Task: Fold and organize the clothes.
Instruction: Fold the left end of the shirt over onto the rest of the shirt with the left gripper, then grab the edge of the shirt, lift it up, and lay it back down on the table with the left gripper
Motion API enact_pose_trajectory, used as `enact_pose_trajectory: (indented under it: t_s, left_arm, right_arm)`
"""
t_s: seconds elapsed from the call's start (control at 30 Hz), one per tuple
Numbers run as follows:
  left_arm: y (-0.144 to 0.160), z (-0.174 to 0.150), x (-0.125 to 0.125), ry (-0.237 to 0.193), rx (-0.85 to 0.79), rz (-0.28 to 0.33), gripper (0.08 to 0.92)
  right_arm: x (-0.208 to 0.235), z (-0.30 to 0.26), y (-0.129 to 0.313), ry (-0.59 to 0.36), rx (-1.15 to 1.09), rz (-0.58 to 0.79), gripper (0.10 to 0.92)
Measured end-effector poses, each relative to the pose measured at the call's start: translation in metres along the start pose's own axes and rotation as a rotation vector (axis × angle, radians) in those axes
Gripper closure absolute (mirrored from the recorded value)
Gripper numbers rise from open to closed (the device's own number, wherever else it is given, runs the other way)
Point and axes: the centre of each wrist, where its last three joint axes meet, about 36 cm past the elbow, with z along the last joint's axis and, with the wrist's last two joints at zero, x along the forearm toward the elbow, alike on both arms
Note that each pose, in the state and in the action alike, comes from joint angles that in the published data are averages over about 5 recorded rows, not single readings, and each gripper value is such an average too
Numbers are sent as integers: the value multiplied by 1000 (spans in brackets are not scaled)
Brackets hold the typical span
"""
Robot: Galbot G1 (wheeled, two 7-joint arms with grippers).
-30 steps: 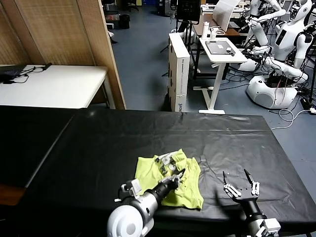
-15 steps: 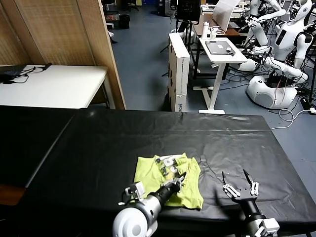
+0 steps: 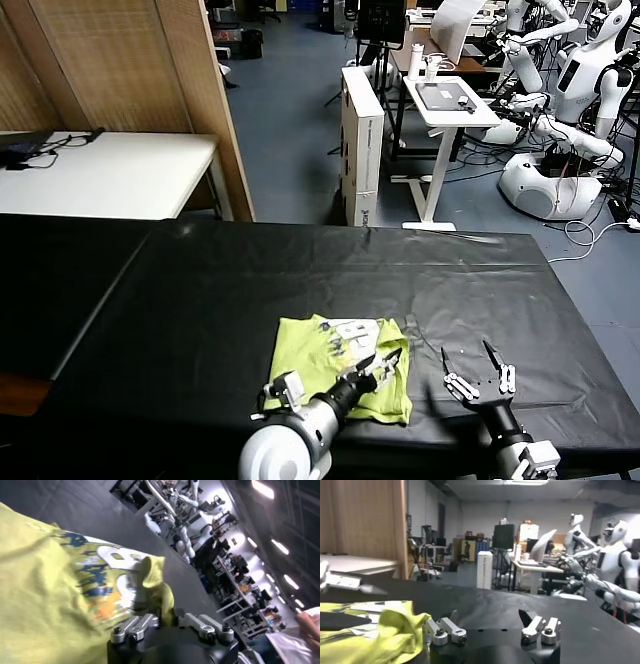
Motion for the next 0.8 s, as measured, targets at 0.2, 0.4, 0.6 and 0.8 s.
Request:
enact_pose_trajectory:
  t_s: [0.2, 0.4, 0.6, 0.8]
  left_arm:
    - [14, -20, 12, -72, -158, -15, 93]
    - [42, -44, 27, -126, -347, -48, 92]
    - [66, -68, 50, -143, -467, -119, 92]
    - [78, -77, 66, -155, -543, -186, 92]
  right_arm:
    - [-4, -20, 4, 73, 25, -79, 115]
    - [-22, -44, 14, 140, 68, -139, 115]
    - [-42, -50, 23, 196, 172, -163, 115]
    - [-72, -50, 35, 204, 220, -153, 115]
